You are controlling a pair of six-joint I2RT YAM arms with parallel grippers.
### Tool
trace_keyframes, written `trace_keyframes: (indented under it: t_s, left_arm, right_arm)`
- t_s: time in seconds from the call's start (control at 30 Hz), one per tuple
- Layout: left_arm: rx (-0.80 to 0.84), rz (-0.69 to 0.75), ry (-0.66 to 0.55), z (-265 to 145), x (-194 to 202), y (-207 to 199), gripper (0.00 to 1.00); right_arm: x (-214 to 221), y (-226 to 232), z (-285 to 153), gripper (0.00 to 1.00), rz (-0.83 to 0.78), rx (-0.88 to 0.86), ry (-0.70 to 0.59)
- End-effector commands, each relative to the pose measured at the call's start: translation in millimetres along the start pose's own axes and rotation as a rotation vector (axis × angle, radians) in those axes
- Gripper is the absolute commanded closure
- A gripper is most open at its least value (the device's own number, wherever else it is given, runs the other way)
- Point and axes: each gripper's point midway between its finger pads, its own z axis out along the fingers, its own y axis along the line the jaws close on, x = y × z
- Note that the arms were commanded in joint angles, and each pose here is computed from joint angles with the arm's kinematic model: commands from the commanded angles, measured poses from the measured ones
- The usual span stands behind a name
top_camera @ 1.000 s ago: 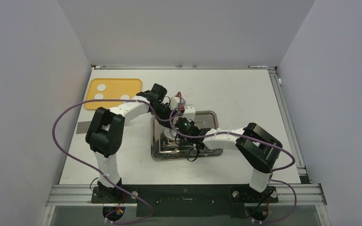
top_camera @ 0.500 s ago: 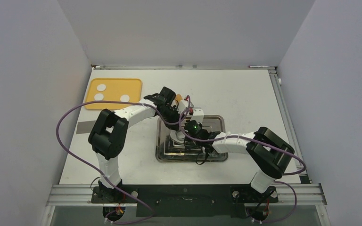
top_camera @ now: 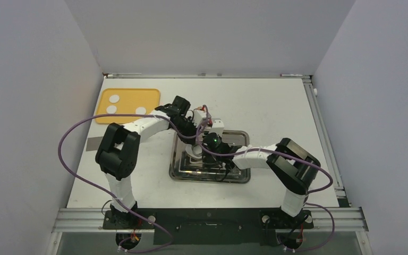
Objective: Roll out the dumpling wrappers from the dough
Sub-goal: Press the dumpling wrapper on the work surface.
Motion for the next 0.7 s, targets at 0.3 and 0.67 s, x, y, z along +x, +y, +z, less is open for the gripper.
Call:
trace_keyframes:
  t_s: [0.3, 0.67]
  left_arm:
    - [0.069, 0.026, 0.246, 20.5, 68.9, -13.7, 1.00]
    - [0.316, 0.136, 0.238, 26.8, 50.4, -99.8, 1.00]
  right_arm:
    - [47.7, -53.3, -3.4, 0.92, -0.083, 0.095, 0.165]
    - [42.5, -103.8, -16.3, 0.92, -0.073, 0.190, 0.178]
